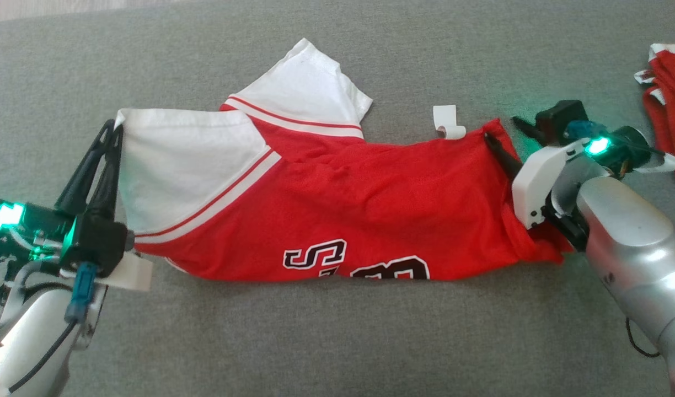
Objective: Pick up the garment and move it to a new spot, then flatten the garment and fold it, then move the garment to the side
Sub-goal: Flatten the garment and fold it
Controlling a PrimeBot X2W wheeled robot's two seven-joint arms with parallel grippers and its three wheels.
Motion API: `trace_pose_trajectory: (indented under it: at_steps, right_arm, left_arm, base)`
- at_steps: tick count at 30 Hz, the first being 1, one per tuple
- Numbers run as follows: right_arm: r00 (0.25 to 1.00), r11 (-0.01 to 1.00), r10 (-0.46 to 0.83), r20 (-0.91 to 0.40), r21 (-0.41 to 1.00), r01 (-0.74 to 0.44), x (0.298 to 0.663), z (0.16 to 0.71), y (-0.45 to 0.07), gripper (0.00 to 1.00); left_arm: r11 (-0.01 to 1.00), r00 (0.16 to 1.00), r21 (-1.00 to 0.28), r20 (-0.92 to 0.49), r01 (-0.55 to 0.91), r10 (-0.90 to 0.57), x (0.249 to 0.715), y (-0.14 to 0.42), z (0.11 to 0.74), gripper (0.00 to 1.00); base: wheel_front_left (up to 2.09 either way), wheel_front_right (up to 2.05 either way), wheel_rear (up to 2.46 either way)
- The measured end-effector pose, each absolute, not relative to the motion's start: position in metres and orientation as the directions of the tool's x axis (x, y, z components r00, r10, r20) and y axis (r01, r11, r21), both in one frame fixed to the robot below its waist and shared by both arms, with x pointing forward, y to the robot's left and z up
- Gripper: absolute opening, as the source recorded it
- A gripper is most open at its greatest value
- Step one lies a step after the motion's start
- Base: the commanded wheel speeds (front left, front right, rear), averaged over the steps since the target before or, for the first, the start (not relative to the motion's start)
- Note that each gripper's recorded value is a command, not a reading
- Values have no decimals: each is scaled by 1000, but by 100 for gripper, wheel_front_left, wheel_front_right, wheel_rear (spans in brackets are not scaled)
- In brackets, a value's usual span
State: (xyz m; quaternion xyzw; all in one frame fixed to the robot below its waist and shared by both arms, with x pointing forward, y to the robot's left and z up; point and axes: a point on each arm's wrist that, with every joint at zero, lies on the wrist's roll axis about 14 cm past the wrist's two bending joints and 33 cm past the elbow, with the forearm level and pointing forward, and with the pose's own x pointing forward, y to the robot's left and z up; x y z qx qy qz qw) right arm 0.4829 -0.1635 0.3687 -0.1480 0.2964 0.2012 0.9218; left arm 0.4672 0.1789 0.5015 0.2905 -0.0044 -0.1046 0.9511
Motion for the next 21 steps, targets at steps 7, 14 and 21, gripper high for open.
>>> trace_pose_trajectory:
  at_steps: [7,14,21]
  right_arm:
    - [711,861,318,-628,-123,-494,479,366,-155,0]
    - [793,861,336,-508,-177,-478,495,403,-167,0]
    - [894,884,365,-260,-205,-420,520,503,-180,0]
  left_arm:
    - [812,979,549,-63,197,-194,465,183,500,0]
    - [812,973,551,5,190,-231,469,173,519,0]
    - [855,934,501,223,136,-279,487,158,596,0]
  base:
    - [0,0,0]
    - [0,0,0]
    - [0,0,0]
